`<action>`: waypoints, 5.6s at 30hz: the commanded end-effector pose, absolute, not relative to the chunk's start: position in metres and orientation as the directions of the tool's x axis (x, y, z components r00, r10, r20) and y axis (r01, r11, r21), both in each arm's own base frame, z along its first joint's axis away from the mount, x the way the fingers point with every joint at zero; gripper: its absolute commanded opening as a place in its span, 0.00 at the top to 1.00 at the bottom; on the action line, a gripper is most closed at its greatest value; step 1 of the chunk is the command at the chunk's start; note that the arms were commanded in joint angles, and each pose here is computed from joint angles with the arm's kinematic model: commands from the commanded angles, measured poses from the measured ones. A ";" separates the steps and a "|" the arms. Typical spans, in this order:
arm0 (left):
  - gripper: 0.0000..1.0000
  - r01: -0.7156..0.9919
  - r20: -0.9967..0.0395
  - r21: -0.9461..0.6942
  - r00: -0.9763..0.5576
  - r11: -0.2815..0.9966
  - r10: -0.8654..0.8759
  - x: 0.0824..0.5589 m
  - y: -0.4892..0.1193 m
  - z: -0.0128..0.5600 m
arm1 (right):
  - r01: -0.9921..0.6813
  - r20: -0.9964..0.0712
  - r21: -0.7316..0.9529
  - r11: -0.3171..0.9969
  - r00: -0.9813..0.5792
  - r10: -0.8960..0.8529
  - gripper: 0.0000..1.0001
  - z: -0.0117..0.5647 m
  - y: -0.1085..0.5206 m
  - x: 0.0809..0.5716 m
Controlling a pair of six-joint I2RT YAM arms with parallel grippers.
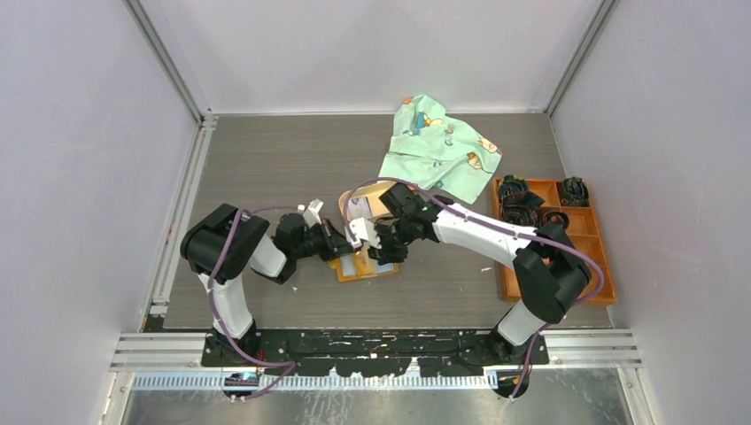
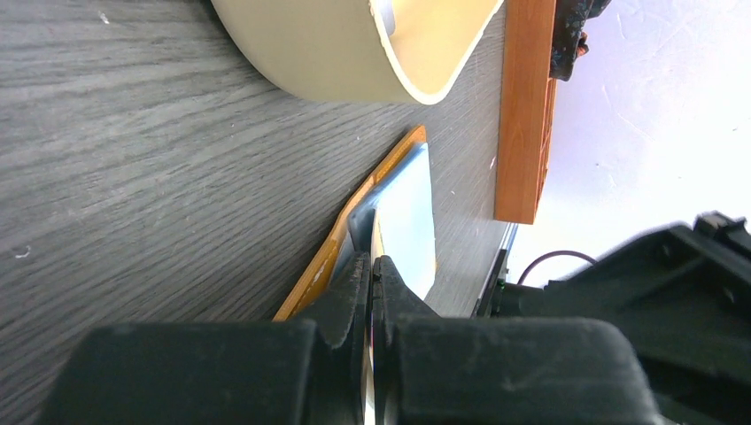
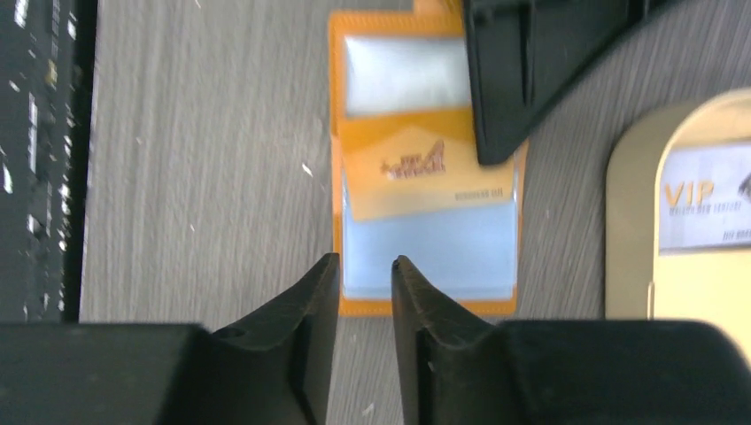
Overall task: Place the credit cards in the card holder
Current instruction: Insert the credit card into the card holder, then turn over the card slot in the card holder.
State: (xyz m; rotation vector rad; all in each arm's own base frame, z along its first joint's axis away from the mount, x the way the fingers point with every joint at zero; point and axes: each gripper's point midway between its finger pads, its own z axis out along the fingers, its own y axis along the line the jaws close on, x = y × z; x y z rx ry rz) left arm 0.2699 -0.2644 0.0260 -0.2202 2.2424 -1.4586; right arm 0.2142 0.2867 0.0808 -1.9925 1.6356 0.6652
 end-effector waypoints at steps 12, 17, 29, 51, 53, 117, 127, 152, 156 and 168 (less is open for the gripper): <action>0.98 0.137 -0.323 -0.875 -0.879 0.464 -0.350 0.271 -0.262 0.019 | -0.895 -0.665 -0.327 -0.304 0.447 -0.599 0.87 0.084 0.395 0.222; 0.98 0.137 -0.322 -0.876 -0.880 0.463 -0.348 0.272 -0.261 0.018 | -0.887 -0.631 -0.361 -0.287 0.459 -0.626 0.89 0.072 0.398 0.234; 0.95 0.138 -0.321 -0.876 -0.882 0.462 -0.346 0.271 -0.261 0.018 | -0.885 -0.595 -0.357 -0.299 0.462 -0.658 0.89 0.056 0.397 0.238; 0.79 0.120 -0.313 -0.874 -0.880 0.472 -0.356 0.269 -0.257 0.020 | -0.898 -0.524 -0.384 -0.216 0.404 -0.750 0.90 0.051 0.358 0.248; 0.79 0.120 -0.316 -0.872 -0.879 0.475 -0.357 0.270 -0.256 0.021 | -0.900 -0.521 -0.388 -0.201 0.393 -0.758 0.90 0.051 0.355 0.252; 0.84 0.398 -0.665 -0.617 -0.725 0.679 -0.179 0.233 -0.275 0.166 | -0.632 -0.454 0.559 0.536 -0.775 -0.441 0.42 0.123 0.255 0.268; 0.92 0.315 -0.631 -0.542 -0.764 0.779 -0.130 0.244 -0.279 0.092 | -0.539 -0.427 0.628 0.561 -0.842 -0.331 0.51 0.074 0.288 0.280; 0.90 0.330 -0.580 -0.467 -0.815 0.820 -0.003 0.239 -0.292 0.028 | -0.464 -0.323 0.673 0.576 -0.885 -0.335 0.59 0.044 0.283 0.270; 0.90 0.359 -0.590 -0.456 -0.807 0.814 0.025 0.240 -0.295 0.026 | -0.442 -0.297 0.664 0.603 -0.896 -0.330 0.60 0.036 0.281 0.272; 0.90 0.379 -0.599 -0.446 -0.800 0.811 0.044 0.238 -0.292 0.024 | -0.405 -0.262 0.706 0.582 -0.912 -0.316 0.64 0.038 0.285 0.267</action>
